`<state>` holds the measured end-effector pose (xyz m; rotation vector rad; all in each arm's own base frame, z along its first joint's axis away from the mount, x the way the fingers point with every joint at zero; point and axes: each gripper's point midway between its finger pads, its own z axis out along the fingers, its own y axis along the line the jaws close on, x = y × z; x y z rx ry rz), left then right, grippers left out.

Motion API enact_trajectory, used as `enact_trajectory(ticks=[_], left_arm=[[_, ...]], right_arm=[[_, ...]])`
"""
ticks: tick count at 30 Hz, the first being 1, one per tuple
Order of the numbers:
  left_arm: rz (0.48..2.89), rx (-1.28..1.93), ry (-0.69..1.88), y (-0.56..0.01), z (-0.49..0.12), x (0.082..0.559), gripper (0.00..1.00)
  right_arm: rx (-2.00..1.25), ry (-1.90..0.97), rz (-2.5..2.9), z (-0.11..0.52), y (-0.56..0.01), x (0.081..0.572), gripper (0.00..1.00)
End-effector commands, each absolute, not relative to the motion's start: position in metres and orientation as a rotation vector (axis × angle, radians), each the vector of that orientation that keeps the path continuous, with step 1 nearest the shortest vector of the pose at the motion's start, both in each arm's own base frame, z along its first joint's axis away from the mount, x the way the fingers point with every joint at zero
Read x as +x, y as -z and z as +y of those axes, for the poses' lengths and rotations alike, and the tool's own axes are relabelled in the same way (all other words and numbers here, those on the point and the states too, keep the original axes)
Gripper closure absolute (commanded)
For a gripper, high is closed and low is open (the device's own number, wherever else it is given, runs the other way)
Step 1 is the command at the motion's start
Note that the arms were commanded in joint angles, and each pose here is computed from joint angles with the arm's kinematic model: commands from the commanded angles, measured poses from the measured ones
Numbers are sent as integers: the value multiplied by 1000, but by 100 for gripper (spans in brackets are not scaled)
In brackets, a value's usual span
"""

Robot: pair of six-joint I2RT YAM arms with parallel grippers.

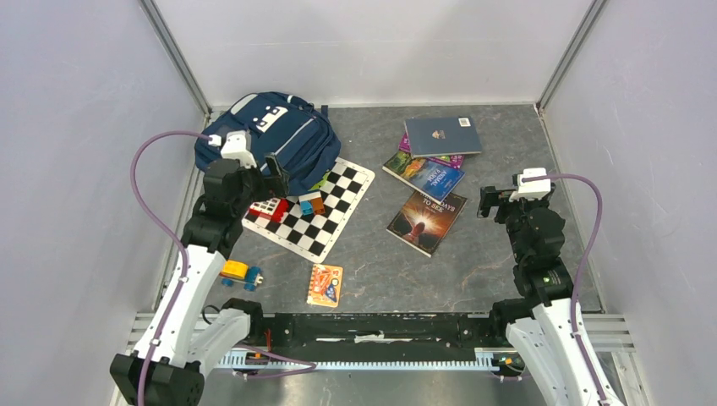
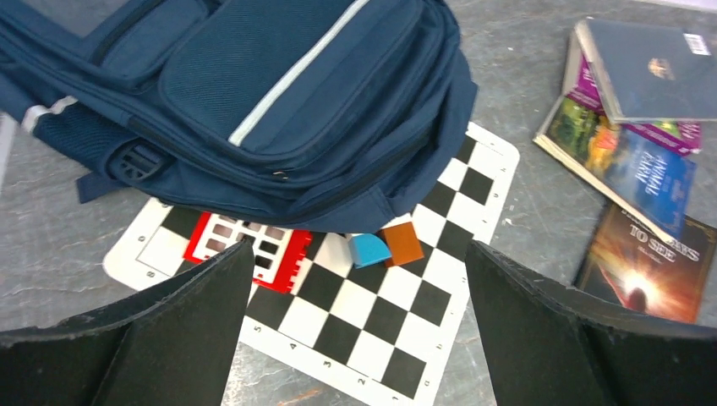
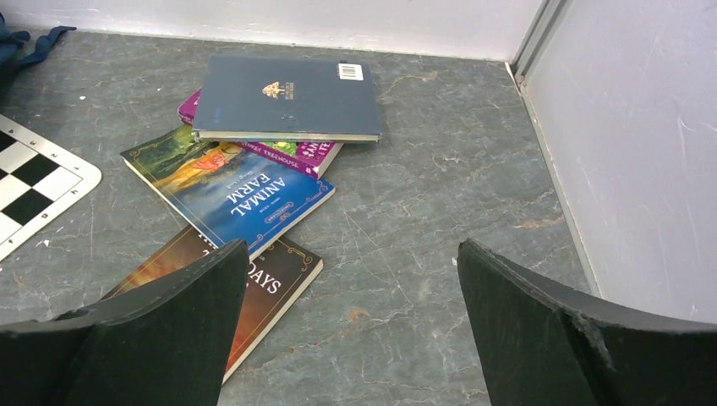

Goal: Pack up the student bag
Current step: Pick up the student bag at the corner of the board.

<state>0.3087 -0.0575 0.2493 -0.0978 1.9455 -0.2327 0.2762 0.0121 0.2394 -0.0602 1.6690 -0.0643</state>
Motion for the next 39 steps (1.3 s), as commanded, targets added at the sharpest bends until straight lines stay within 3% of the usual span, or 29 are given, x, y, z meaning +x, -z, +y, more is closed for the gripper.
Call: enact_trajectory(ticks=[1, 12, 17, 24, 39], left_arm=[[1910, -121, 116, -269, -40, 318, 0], [2225, 23, -172, -223, -27, 394, 0], [2282, 153, -60, -205, -60, 423, 0], [2320, 536, -147, -161, -126, 414, 0], [2321, 492, -603, -130, -99, 421, 0]], right_arm=[[-41, 79, 1607, 8, -262, 276, 2], [-55, 73, 1619, 10, -258, 277, 2], [-54, 78, 1618, 10, -258, 277, 2], [-62, 77, 1632, 11, -255, 279, 2], [-82, 59, 1633, 15, -254, 278, 2]])
